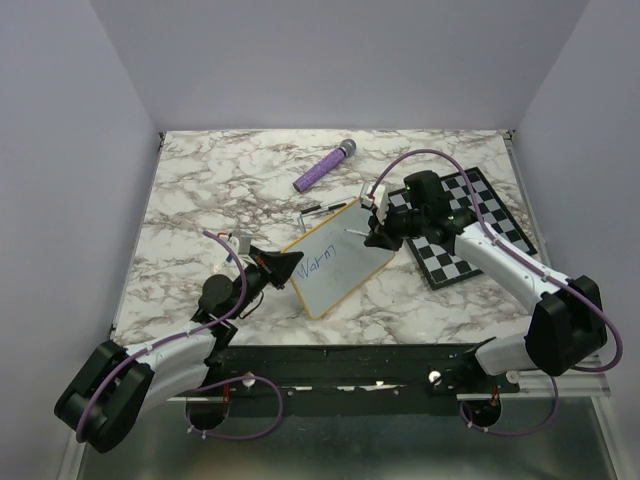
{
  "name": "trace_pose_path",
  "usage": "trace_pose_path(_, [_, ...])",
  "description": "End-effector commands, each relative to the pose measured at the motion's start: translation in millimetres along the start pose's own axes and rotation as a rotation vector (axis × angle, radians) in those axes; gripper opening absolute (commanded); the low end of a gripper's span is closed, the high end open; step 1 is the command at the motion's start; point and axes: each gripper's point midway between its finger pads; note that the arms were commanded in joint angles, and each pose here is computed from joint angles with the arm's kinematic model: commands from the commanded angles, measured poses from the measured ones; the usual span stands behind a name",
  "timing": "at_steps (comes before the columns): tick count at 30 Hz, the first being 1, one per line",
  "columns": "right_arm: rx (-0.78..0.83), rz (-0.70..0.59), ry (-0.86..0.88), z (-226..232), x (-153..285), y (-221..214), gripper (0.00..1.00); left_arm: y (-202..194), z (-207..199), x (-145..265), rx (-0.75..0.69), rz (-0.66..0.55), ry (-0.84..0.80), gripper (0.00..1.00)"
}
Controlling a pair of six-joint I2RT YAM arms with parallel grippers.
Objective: Write a sentence on the whiteboard
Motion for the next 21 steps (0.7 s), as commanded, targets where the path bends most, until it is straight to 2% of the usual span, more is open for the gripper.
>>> trace_pose_path(1, [-0.016, -0.017, 0.025, 2, -7, -3, 0.00, -8, 1, -1, -0.021, 0.042, -0.005, 0.00])
trace_pose_path(21, [0.046, -0.016, 0.087, 19, -10, -8, 0.01, -8, 0, -4, -0.021, 0.047, -0.009, 0.00])
Point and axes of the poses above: each gripper's point midway between its finger pads, its own x axis back along the fingers, its own z axis along the line the jaws close on, y = z × x, and after that the axes turned 12 degrees about x, right-handed
